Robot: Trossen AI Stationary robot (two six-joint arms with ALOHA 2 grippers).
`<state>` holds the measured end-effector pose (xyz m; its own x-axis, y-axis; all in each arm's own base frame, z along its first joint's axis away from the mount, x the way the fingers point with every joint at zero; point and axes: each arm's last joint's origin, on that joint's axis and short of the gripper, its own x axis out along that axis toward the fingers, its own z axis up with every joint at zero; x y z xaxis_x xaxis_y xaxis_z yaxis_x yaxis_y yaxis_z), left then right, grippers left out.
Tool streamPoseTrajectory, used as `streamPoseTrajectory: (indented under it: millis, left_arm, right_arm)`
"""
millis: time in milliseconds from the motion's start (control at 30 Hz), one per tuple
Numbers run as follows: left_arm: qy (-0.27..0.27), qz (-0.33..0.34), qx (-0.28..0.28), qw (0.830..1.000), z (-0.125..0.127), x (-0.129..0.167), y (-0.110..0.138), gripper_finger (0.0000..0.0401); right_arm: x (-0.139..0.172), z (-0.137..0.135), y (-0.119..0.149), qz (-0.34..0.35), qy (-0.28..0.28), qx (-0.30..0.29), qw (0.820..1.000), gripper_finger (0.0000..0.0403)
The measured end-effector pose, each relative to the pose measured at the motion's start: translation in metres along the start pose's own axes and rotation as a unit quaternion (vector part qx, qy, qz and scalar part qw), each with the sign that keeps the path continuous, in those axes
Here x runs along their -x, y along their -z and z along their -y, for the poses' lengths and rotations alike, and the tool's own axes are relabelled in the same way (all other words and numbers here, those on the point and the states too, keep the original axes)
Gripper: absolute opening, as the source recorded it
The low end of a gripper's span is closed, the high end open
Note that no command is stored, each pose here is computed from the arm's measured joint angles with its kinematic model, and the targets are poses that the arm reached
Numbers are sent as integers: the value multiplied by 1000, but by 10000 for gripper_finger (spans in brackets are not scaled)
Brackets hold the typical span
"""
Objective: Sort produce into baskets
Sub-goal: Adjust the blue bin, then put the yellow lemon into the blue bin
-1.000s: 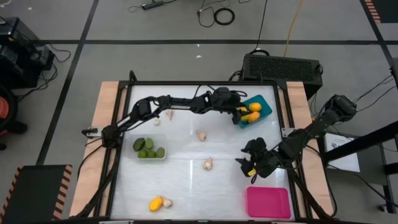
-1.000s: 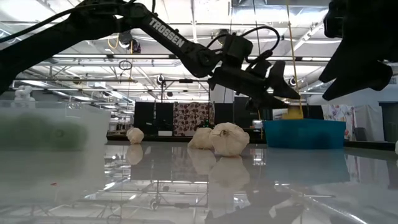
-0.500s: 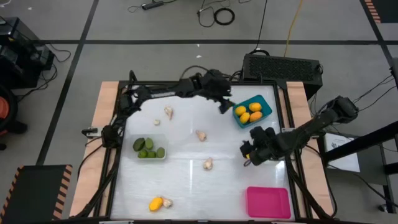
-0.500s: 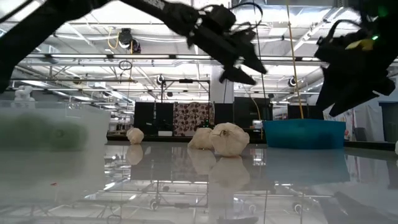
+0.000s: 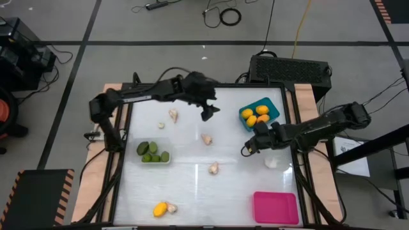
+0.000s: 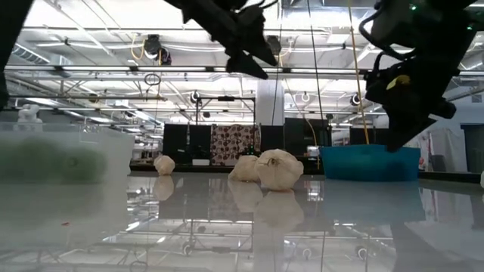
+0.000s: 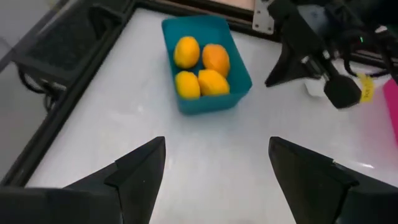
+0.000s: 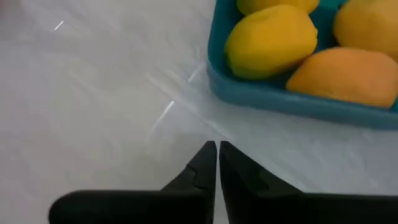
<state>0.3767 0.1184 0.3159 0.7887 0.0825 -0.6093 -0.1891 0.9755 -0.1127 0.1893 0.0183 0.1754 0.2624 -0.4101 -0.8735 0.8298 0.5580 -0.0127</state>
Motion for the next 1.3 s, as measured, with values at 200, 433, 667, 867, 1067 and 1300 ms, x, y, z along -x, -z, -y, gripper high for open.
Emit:
streamPoseTrajectory:
  millis: [200, 433, 667, 867, 1067, 1300]
  left_arm:
    - [-33, 59, 27, 997, 5, 23, 37, 293]
    - [-44, 89, 65, 993, 7, 42, 66, 293]
    - [-28, 111, 57, 992, 20, 56, 72, 293]
    - [-9, 116, 43, 992, 34, 64, 72, 293]
    - [7, 130, 32, 991, 45, 81, 70, 293]
    - [20, 132, 36, 990, 54, 114, 74, 293]
  right_arm:
    - [-7, 6, -14, 7, 9, 6, 1000, 3]
    - [-14, 11, -31, 29, 7, 0, 1000, 1]
    - [-21, 16, -49, 57, 1, -7, 998, 1]
    - [-26, 26, -60, 65, 16, -17, 998, 0]
    - [-29, 32, -69, 77, 22, -14, 997, 0]
    - [-28, 25, -79, 101, -38, 7, 994, 0]
